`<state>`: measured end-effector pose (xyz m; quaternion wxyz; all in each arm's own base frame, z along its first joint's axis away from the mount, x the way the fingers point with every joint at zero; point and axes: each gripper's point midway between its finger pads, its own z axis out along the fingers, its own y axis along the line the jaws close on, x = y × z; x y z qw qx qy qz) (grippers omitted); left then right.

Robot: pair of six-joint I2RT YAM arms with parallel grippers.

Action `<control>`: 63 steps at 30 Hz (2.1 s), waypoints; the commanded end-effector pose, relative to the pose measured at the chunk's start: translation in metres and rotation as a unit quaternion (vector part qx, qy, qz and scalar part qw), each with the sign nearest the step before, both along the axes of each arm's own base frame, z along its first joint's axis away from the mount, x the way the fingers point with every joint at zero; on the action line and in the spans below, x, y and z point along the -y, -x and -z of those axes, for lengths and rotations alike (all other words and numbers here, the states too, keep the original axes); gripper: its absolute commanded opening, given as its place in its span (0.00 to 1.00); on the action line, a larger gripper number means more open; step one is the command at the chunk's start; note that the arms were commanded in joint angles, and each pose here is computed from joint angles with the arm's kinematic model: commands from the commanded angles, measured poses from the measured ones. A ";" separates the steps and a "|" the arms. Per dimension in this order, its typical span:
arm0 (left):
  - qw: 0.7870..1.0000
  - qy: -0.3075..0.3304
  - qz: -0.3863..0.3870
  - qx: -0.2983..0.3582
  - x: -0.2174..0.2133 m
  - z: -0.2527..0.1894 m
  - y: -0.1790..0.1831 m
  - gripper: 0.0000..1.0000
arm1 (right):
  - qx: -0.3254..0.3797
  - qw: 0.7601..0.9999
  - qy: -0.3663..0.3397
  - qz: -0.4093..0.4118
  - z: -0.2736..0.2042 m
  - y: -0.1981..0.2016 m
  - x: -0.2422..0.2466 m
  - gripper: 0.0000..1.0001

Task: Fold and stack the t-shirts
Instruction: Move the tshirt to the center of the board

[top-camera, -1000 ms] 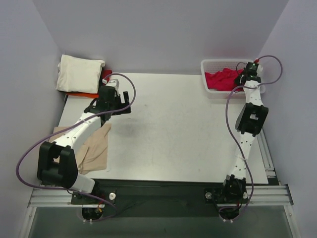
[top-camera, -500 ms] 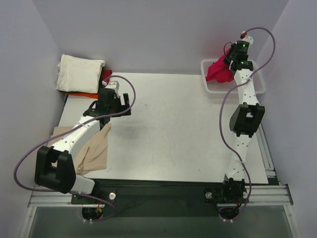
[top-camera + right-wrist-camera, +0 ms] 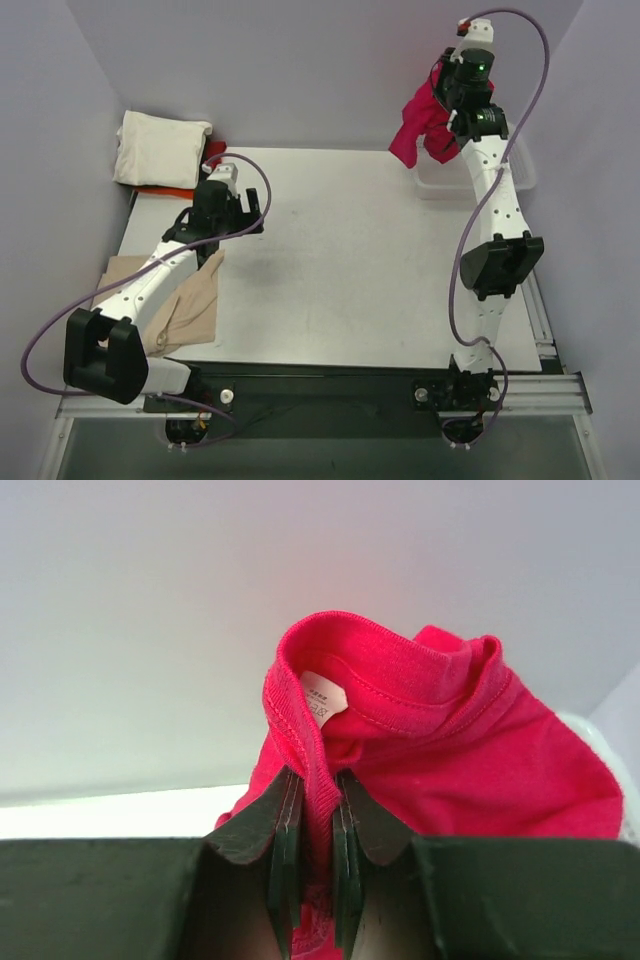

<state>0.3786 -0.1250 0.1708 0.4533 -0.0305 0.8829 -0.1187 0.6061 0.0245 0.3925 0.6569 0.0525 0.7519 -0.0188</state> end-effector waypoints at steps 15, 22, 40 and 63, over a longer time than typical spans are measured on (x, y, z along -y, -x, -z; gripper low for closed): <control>0.998 0.002 -0.054 0.034 -0.016 -0.014 -0.001 0.97 | 0.097 0.978 0.063 -0.172 -0.115 0.165 -0.157 0.00; 0.999 0.026 -0.040 0.015 -0.001 0.000 -0.010 0.97 | 0.044 0.958 0.081 -0.271 -0.069 0.229 -0.226 0.00; 0.995 0.079 -0.040 -0.054 0.020 0.029 -0.034 0.97 | -0.127 0.982 0.032 -0.133 0.089 0.261 -0.157 0.00; 0.981 0.081 0.071 -0.160 0.103 0.109 -0.019 0.83 | -0.356 0.933 -0.023 -0.053 0.290 0.267 -0.133 0.00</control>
